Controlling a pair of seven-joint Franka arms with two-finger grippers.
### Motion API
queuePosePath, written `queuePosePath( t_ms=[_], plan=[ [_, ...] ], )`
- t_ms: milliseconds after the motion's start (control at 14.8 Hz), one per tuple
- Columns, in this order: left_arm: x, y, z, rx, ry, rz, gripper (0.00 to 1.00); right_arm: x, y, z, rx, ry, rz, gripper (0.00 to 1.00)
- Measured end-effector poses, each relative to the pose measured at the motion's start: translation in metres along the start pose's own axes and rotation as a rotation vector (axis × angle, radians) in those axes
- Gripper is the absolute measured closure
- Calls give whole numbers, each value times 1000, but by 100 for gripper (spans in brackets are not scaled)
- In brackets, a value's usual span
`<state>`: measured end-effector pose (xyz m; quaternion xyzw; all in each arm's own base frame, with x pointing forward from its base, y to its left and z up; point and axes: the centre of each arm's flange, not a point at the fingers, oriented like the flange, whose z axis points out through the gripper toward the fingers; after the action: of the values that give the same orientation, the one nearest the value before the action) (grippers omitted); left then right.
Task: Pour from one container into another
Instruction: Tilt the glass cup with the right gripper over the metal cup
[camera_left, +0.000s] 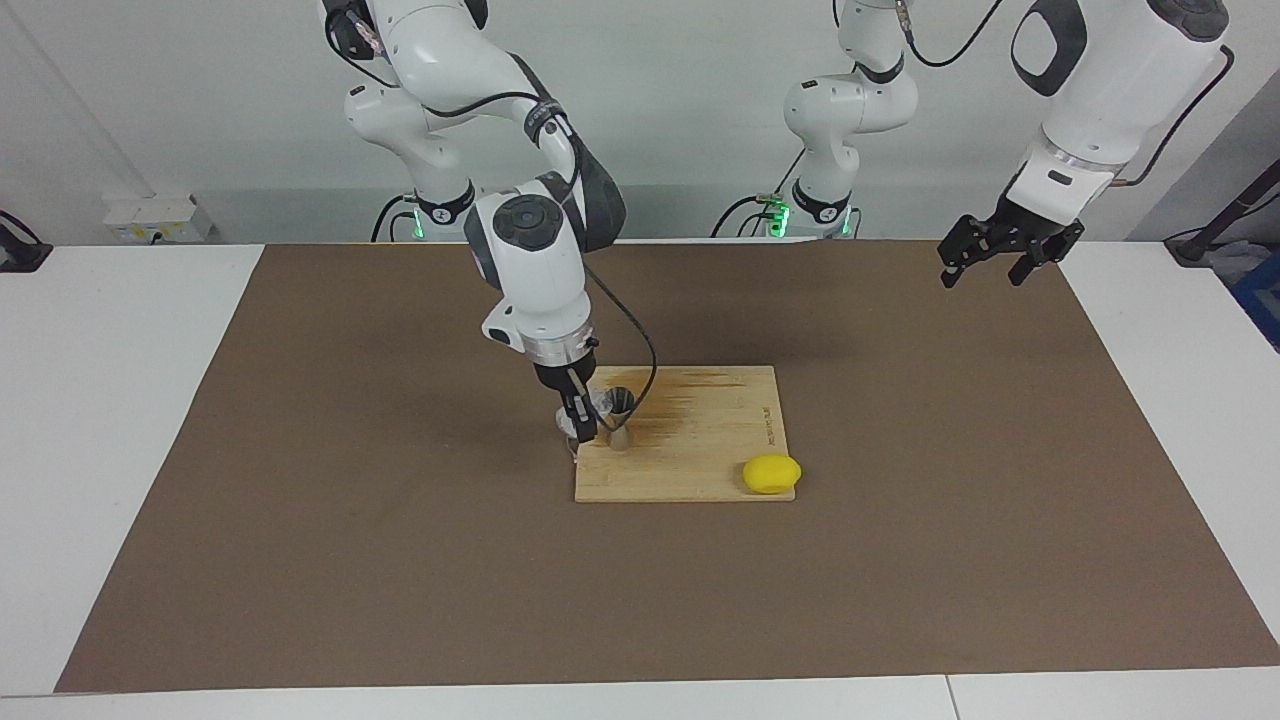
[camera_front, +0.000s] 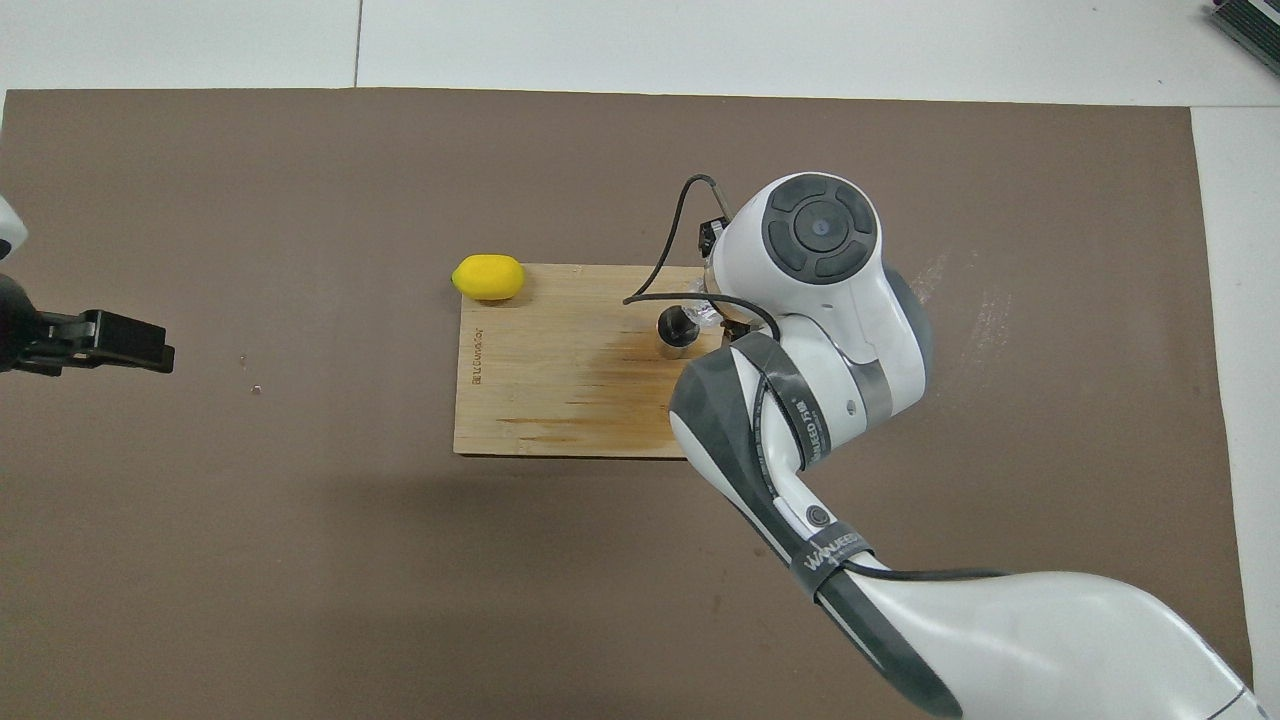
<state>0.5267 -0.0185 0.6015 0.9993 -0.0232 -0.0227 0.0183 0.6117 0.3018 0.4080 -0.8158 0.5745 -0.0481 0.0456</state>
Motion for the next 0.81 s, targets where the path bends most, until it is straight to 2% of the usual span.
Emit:
queuePosePath(
  t_ms=[271, 474, 813],
  plan=[
    [-10, 5, -37, 2, 3, 18, 0, -5, 1, 3, 2, 50, -41, 49],
    [-10, 14, -37, 4, 2, 34, 0, -12, 3, 4, 3, 98, -87, 49],
    [-10, 15, -37, 5, 1, 36, 0, -14, 4, 4, -2, 111, -98, 49]
  ],
)
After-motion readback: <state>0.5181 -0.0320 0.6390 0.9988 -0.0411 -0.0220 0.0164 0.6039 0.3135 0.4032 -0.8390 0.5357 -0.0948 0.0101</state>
